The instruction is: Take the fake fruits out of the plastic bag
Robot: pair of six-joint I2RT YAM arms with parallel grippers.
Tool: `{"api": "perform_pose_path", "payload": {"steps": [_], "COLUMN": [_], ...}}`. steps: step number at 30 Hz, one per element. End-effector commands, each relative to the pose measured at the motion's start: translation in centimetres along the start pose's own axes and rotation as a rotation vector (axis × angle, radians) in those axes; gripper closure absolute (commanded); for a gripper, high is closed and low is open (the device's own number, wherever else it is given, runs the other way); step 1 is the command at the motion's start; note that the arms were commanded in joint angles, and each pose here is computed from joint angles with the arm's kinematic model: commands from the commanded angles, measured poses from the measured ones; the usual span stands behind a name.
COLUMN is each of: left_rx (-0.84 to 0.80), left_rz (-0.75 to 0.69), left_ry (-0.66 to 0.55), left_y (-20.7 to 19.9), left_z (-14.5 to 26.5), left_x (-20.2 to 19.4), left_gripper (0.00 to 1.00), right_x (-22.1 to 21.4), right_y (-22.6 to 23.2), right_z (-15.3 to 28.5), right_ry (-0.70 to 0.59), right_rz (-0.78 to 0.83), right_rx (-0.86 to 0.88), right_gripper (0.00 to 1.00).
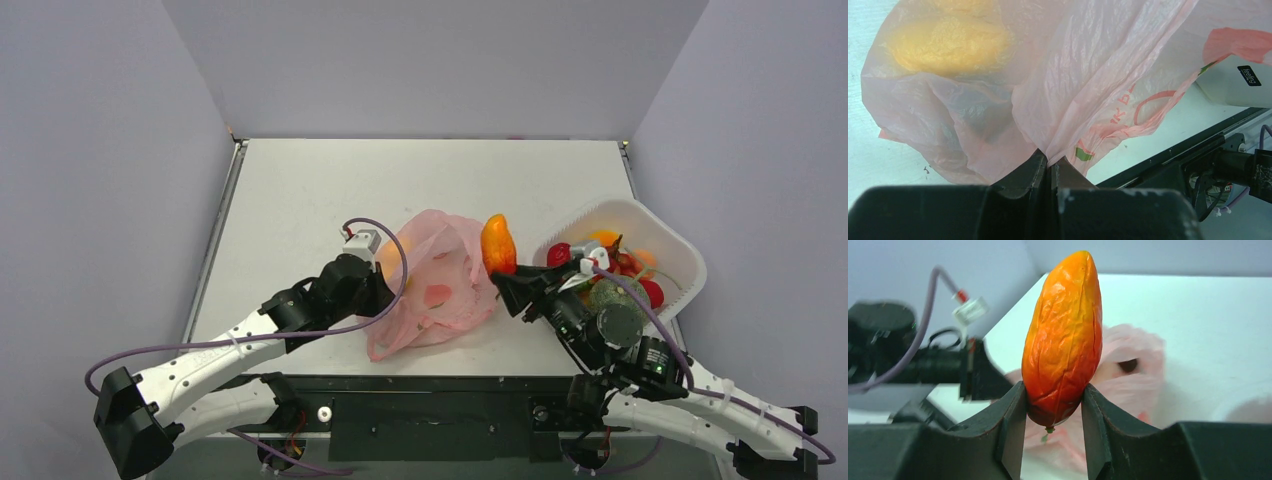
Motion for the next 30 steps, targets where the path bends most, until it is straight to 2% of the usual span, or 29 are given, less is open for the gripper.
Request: {"api": "perform_pose_path", "payload": {"steps": [1, 5, 8, 14, 18, 22, 30], "left_rx": [-0.049, -0.067, -0.080, -0.106, -0.122, -0.137, -0.135], "left_rz": [0.009, 0.010, 0.012, 0.017, 0.018, 0.008, -0.002], "left_ry": [-0.060, -0.053, -0.047, -0.044, -0.041, -0.041, -0.056], "left_y": [-0.8, -1.2, -1.4, -2.0, -2.3, -2.6, -2.4], "left_z": [0.7, 0.7, 0.7, 0.7, 0.6, 0.7, 1.2], "left_x": [1.7, 1.9, 2.0, 2.2, 2.4, 2.6, 2.8], "left_gripper": [1.00, 1.00, 1.00, 1.00, 1.00, 1.00, 1.00], "right_x": [5.0, 7.6, 8.6, 8.5, 6.9, 5.8, 4.6], "right_y": [-2.7, -5.7, -8.0, -15.4, -19.7, -22.5, -26.2], "right_z": [0.0, -1.1, -2.5, -3.4, -3.8, -4.2, -2.8], "right_ry": [-0.192, -0.252, -0.249, -0.259, -0.221, -0.173, -0.206], "right_rz": [0.022, 0.036, 0.008, -0.146, -0.266, -0.298, -0.378], "right_rx": [-0.304, -0.558, -0.683, -0.947, -1.045, -1.114, -1.261], "right_gripper": [1.00, 1.00, 1.00, 1.00, 1.00, 1.00, 1.00]}}
Point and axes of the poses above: each gripper's point midway between its finger pads, its own z axis back along the fingers, its own y axis along the line the jaws close on, x = y × z, the point moved 5 cm from there along z, back along the fingers, and after that the axes turned 11 degrees about -z, right-handed, at the moved point
